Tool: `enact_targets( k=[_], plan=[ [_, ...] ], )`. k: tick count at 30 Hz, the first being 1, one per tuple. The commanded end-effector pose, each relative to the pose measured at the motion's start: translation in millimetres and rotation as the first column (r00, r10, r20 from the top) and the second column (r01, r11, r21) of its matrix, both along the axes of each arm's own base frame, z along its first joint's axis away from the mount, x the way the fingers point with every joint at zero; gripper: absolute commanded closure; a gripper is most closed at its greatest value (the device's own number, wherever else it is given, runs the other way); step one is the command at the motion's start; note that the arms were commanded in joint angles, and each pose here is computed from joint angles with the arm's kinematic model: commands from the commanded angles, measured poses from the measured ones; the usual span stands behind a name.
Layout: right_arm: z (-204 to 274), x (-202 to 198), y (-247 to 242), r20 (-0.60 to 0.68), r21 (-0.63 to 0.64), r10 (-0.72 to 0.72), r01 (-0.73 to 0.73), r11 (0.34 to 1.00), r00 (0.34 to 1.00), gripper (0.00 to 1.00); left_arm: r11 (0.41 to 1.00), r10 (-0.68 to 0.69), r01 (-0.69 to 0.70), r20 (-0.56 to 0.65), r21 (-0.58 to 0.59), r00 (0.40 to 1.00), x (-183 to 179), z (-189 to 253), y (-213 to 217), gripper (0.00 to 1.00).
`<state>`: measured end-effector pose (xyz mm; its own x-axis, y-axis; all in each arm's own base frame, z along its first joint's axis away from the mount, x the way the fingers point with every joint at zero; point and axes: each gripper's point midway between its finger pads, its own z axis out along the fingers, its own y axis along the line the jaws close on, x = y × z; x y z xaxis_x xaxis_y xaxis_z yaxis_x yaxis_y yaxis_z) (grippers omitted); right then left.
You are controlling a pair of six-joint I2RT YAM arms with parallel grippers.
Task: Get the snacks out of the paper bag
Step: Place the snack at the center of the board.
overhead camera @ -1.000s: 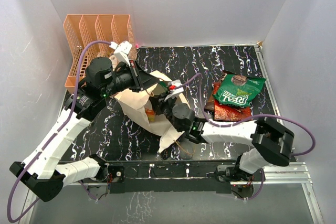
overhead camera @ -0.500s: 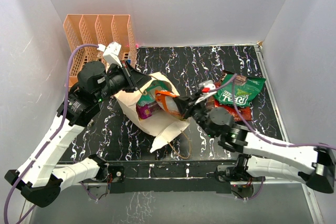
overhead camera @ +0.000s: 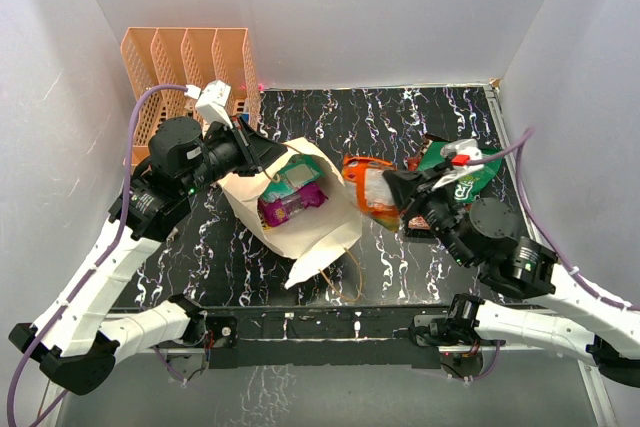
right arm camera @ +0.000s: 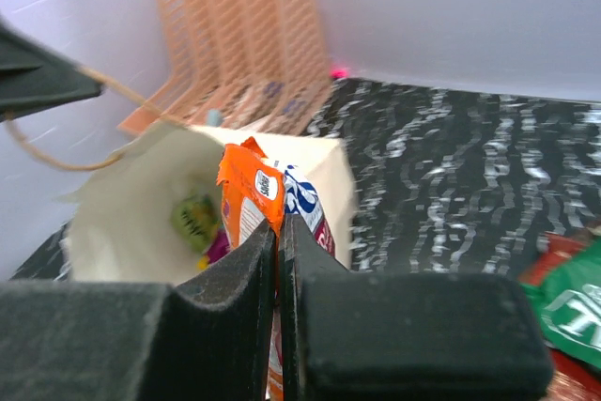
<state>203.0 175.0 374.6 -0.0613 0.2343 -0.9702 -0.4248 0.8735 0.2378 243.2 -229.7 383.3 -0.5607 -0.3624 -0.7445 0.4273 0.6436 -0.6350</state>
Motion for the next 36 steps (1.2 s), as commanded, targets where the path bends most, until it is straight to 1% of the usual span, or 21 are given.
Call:
enact_targets(
  k=[1, 4, 6, 8, 10, 12, 13, 17, 19, 21, 23, 26, 28, 30, 33, 36],
  plan=[
    [22, 17, -71, 0.045, 0.011, -0.359, 0.359, 0.933, 0.932, 0.93, 1.000, 0.000, 0.000, 0.053, -0.017, 0.999, -2, 20, 2, 1.00],
    [17, 21, -97, 0.051, -0.018, -0.519, 0.520, 0.854, 0.853, 0.93, 1.000, -0.008, 0.008, 0.047, -0.015, 0.999, -4, 20, 1, 1.00],
    [11, 24, -104, 0.102, -0.066, -0.567, 0.574, 0.816, 0.818, 0.93, 1.000, -0.006, 0.008, 0.053, -0.026, 0.999, -5, 20, 2, 1.00],
    [8, 28, -103, 0.144, -0.084, -0.567, 0.581, 0.810, 0.811, 0.93, 0.999, 0.001, 0.001, 0.051, -0.034, 0.999, -5, 20, 3, 1.00],
    [4, 39, -104, 0.155, -0.086, -0.587, 0.602, 0.793, 0.795, 0.93, 0.999, -0.007, 0.008, 0.047, -0.031, 0.999, -5, 20, 1, 1.00],
    [-2, 57, -103, 0.170, -0.095, -0.588, 0.607, 0.789, 0.791, 0.93, 1.000, -0.013, 0.014, 0.043, -0.027, 0.999, -5, 20, 0, 1.00],
    [-5, 68, -100, 0.165, -0.079, -0.579, 0.596, 0.799, 0.798, 0.93, 0.999, -0.012, 0.013, 0.042, -0.032, 0.999, -5, 21, 0, 1.00],
    [-28, 118, -96, 0.044, -0.068, -0.560, 0.562, 0.825, 0.827, 0.93, 0.998, -0.032, 0.034, 0.035, -0.059, 0.999, -8, 22, -4, 1.00],
    [-35, 139, -95, -0.009, -0.018, -0.533, 0.533, 0.846, 0.846, 0.93, 0.997, -0.033, 0.035, 0.023, -0.067, 0.999, -9, 19, -5, 1.00],
    [-41, 159, -97, -0.078, 0.076, -0.488, 0.494, 0.866, 0.869, 0.93, 0.996, -0.032, 0.033, 0.016, -0.084, 0.999, -10, 19, -5, 1.00],
    [-53, 176, -105, -0.163, 0.184, -0.434, 0.460, 0.869, 0.886, 0.93, 0.994, -0.039, 0.040, 0.012, -0.098, 0.999, -11, 20, -6, 1.00],
    [-80, 196, -128, -0.288, 0.318, -0.373, 0.456, 0.832, 0.882, 0.93, 0.993, -0.046, 0.046, 0.000, -0.106, 0.999, -11, 17, -9, 1.00],
    [-104, 199, -142, -0.379, 0.384, -0.337, 0.478, 0.790, 0.862, 0.93, 0.993, -0.053, 0.052, -0.009, -0.110, 0.999, -11, 17, -10, 1.00],
    [-126, 196, -171, -0.436, 0.407, -0.377, 0.553, 0.727, 0.817, 0.93, 0.992, -0.060, 0.058, -0.013, -0.109, 0.998, -11, 15, -12, 1.00],
    [-167, 181, -208, -0.496, 0.357, -0.480, 0.674, 0.647, 0.724, 0.93, 0.993, -0.062, 0.060, -0.018, -0.105, 0.998, -10, 12, -13, 1.00],
    [-214, 165, -232, -0.575, 0.296, -0.514, 0.748, 0.594, 0.637, 0.93, 0.991, -0.083, 0.080, -0.019, -0.108, 0.996, -10, 11, -17, 1.00]
  ],
)
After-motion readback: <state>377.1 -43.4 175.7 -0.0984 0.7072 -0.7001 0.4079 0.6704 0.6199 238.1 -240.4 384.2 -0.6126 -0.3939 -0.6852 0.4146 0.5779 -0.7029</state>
